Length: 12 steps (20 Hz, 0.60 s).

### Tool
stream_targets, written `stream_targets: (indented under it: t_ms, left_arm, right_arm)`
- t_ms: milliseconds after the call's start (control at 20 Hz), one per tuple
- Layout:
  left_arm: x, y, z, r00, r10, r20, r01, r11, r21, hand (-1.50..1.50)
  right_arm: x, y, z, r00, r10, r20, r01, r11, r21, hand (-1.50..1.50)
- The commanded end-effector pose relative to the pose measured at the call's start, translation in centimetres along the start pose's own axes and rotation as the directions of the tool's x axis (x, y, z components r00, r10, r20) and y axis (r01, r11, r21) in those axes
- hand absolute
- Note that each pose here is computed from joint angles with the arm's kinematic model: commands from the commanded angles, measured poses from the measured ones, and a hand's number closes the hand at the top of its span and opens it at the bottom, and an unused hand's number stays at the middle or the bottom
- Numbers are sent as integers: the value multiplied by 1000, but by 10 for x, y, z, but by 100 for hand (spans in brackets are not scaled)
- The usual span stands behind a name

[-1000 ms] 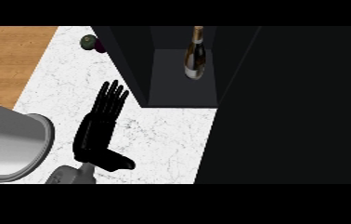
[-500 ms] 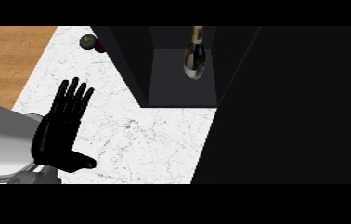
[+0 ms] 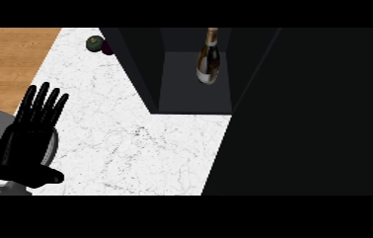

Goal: Pick up the wine, place it into the cabinet and close the cabinet

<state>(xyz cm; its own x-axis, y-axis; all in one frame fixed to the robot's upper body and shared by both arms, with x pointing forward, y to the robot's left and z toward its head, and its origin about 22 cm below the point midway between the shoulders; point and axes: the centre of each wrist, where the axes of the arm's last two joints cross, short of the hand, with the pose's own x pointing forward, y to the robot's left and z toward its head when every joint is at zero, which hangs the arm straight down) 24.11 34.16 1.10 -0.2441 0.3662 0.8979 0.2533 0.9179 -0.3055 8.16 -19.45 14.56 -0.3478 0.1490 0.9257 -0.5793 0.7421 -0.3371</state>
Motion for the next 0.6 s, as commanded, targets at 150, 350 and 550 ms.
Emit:
stream_targets:
  t_ms: [150, 350, 550]
  left_arm:
    - [21, 21, -1, 1000, -18, -7, 18, 1000, -15, -150]
    - [27, 20, -14, 1000, -3, -1, 3, 999, -41, -150]
    - [33, 25, -16, 1000, -2, -3, 2, 999, -43, -150]
  right_arm:
    - [43, 14, -4, 966, -212, 146, 208, 977, 43, 150]
    - [35, 13, -15, 962, -236, 134, 228, 971, 74, 150]
    - [35, 11, -25, 964, -223, 144, 214, 974, 76, 150]
